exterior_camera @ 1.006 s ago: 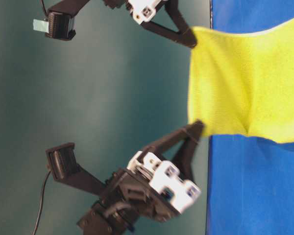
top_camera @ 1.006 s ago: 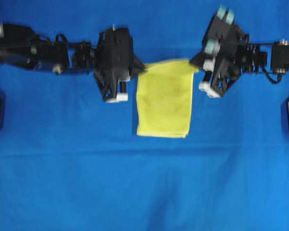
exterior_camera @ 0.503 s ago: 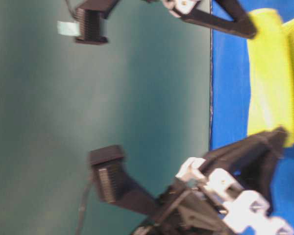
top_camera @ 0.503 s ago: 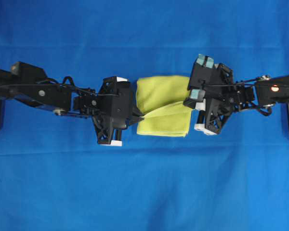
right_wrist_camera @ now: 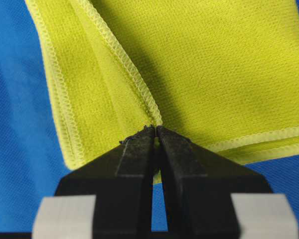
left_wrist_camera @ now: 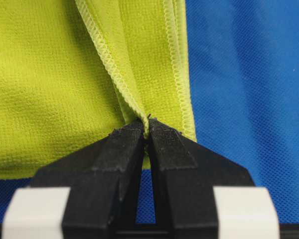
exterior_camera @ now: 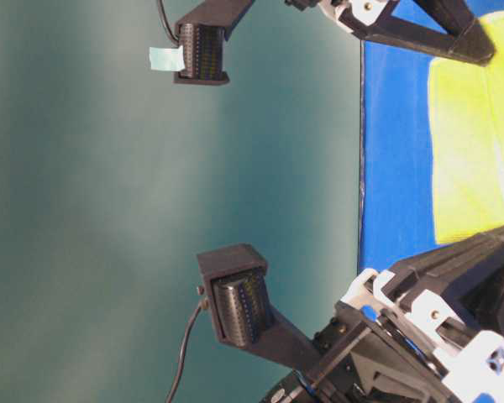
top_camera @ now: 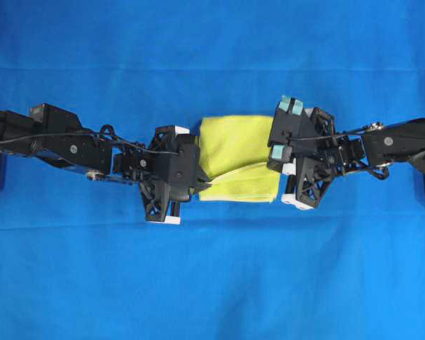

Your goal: Fold the yellow towel.

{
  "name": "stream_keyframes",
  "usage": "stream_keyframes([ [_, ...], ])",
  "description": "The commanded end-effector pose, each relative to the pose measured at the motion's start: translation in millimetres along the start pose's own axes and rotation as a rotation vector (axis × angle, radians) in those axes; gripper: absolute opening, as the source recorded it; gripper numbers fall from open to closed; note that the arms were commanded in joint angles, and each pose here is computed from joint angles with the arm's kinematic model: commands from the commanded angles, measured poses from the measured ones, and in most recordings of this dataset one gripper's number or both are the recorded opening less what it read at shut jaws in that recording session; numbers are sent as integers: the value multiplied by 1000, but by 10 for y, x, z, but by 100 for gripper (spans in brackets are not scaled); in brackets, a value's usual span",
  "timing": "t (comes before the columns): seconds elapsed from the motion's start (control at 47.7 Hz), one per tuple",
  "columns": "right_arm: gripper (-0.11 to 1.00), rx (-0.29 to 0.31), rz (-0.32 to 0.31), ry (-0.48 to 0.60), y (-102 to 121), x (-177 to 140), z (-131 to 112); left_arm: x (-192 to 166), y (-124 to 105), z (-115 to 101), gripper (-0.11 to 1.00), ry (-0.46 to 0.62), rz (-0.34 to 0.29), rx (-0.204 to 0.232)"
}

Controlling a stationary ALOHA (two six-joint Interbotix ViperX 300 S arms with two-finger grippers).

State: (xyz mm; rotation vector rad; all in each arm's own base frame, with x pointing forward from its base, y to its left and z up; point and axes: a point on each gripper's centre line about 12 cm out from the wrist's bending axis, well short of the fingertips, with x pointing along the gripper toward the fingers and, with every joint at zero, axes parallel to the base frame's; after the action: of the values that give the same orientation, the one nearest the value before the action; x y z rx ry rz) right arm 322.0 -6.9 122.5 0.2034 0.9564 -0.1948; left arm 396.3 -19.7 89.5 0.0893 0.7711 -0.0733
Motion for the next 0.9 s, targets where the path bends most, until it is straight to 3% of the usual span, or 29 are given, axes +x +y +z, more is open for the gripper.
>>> stream_keyframes([
  [0.0,4,-10,15,-14,57,-30,21,-26,-50,62,2,-18,-9,6],
  [0.189,5,-18,36,-28,121,-31,30,-29,-50,65,3,-18,-9,6],
  [0.252,8,-20,44,-35,143,-34,39,-41,-50,76,11,-19,-9,6],
  [0.398,52,-38,65,-49,231,-55,60,-106,-47,107,52,-27,-8,9],
  [0.461,65,-44,72,-56,266,-75,81,-151,-46,124,64,-24,-9,8],
  [0.587,57,-56,83,-72,341,-208,108,-293,-48,181,59,-18,-12,9],
  [0.755,58,-70,105,-124,430,-555,165,-654,-175,304,53,-23,-40,34],
  [0.88,58,-63,115,-193,382,-867,209,-998,-267,423,52,-89,-60,55],
])
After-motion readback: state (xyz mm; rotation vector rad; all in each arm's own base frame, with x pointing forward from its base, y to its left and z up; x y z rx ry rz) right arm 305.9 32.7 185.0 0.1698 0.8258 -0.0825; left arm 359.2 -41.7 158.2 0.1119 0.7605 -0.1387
